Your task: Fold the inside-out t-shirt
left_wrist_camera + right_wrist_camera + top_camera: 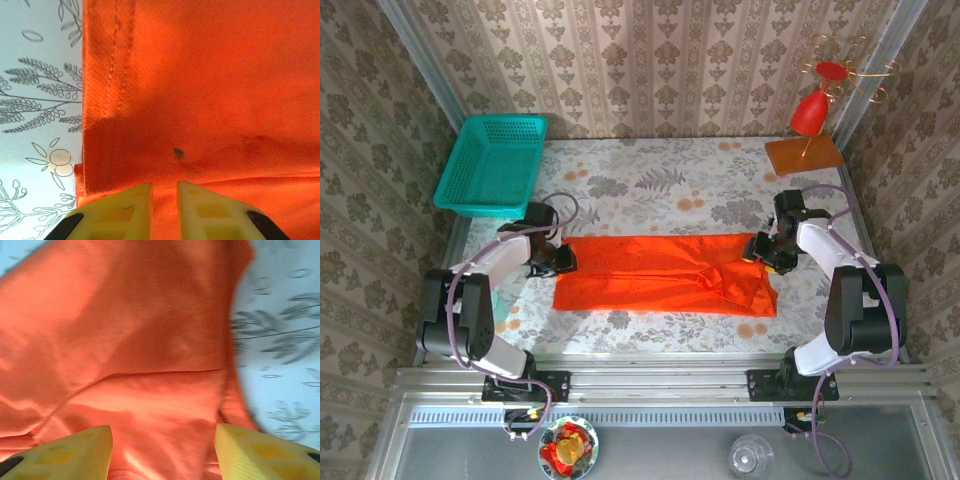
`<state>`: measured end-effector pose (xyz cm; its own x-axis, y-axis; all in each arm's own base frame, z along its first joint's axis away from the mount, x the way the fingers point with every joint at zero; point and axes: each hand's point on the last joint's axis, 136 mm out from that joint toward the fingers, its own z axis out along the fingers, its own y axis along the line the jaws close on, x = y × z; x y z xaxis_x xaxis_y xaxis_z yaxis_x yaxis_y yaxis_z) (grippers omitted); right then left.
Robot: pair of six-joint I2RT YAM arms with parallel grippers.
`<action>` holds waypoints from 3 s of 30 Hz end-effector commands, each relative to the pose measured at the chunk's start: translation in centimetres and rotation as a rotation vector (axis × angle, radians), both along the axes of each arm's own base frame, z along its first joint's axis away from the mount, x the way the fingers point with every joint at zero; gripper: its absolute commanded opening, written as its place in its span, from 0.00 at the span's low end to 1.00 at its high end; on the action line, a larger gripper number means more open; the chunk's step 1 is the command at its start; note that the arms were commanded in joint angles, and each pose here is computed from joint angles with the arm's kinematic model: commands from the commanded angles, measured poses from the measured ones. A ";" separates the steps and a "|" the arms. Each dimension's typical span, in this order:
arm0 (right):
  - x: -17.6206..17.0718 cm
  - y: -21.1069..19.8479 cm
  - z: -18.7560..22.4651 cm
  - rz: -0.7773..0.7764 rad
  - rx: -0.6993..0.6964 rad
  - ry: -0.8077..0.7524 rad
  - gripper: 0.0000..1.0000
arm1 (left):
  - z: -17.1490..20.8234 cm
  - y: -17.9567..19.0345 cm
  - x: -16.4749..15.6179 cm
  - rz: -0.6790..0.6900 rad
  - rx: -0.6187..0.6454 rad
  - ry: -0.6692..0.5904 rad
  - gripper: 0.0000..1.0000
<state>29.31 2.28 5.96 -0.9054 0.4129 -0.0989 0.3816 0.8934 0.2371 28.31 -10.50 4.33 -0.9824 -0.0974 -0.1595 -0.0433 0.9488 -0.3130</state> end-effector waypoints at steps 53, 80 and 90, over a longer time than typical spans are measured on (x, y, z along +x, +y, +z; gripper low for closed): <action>-1.4 -1.5 -3.9 0.241 -0.286 0.193 0.09 | 0.1 0.9 0.0 0.036 0.007 0.017 0.20; -1.7 2.4 3.0 0.284 -0.396 0.242 0.00 | -1.0 -8.0 -0.4 -0.058 -0.217 0.075 0.09; -2.1 15.8 2.7 0.407 -0.084 0.178 0.00 | -2.2 -9.8 -1.0 -0.073 -0.246 0.099 0.07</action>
<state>27.11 13.91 8.06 -0.9994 -0.0016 0.0333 -0.0020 0.9999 -0.0124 27.74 -19.58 2.54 -0.9966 -0.0459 -0.0690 -0.0045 0.8610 -0.5086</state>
